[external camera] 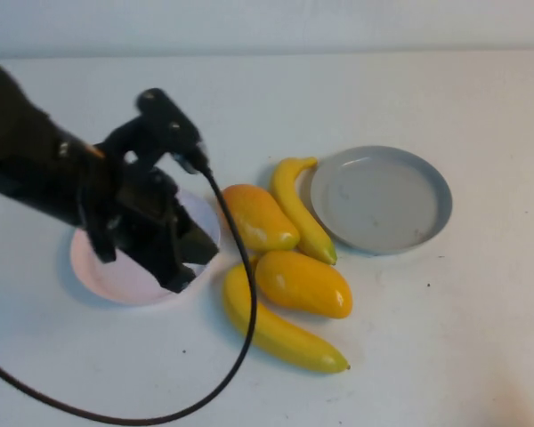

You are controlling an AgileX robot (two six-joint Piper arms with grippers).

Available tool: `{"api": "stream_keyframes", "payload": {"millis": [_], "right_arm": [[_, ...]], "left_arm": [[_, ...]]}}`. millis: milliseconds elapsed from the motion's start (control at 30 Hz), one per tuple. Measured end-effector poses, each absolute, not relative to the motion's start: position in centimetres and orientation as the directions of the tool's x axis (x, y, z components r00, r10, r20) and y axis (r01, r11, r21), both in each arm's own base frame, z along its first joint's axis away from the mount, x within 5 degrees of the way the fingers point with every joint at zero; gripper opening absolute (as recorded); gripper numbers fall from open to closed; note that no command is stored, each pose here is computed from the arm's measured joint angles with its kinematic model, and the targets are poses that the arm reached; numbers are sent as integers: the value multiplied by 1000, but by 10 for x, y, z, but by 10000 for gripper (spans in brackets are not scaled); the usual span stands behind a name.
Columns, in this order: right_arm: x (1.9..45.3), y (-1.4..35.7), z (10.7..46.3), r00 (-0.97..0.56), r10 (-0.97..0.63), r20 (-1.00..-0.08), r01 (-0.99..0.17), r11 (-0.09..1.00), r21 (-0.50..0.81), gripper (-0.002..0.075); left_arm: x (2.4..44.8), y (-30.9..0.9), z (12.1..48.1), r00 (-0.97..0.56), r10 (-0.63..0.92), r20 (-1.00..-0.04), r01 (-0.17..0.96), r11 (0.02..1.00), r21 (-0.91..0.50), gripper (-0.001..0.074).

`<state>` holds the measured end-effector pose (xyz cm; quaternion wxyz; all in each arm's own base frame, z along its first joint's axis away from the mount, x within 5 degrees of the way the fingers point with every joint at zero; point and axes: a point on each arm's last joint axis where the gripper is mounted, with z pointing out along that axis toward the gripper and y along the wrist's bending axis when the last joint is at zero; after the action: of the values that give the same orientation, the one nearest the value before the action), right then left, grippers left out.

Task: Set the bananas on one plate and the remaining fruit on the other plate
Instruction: Put one type of fruit in the left plate

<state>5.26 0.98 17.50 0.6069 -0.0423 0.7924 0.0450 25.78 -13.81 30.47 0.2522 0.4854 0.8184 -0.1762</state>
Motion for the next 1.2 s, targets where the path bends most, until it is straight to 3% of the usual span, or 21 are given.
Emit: {"api": "stream_keyframes", "payload": {"millis": [133,233,500,600,733,833,900,1200], "right_arm": [[53,10,175,-260,-12,-966,-122,992,20,-17],[53,10,175,-260,-12,-966,-122,992,20,-17],[53,10,175,-260,-12,-966,-122,992,20,-17],[53,10,175,-260,-12,-966,-122,992,20,-17],[53,10,175,-260,-12,-966,-122,992,20,-17],[53,10,175,-260,-12,-966,-122,992,20,-17],[53,10,175,-260,-12,-966,-122,992,20,-17],[53,10,175,-260,-12,-966,-122,992,20,-17]], "left_arm": [[272,-174,301,-103,838,-536,983,167,73,-1],[278,-196,298,67,880,-470,988,7,153,-1],[275,-251,275,331,901,-282,938,-280,204,22],[275,-263,262,365,899,-244,926,-323,195,134],[278,-272,248,376,895,-239,921,-332,202,479],[283,-276,241,375,895,-240,919,-325,222,629],[287,-278,235,386,894,-229,912,-332,241,664],[296,-284,218,393,894,-216,905,-334,263,669]]}}
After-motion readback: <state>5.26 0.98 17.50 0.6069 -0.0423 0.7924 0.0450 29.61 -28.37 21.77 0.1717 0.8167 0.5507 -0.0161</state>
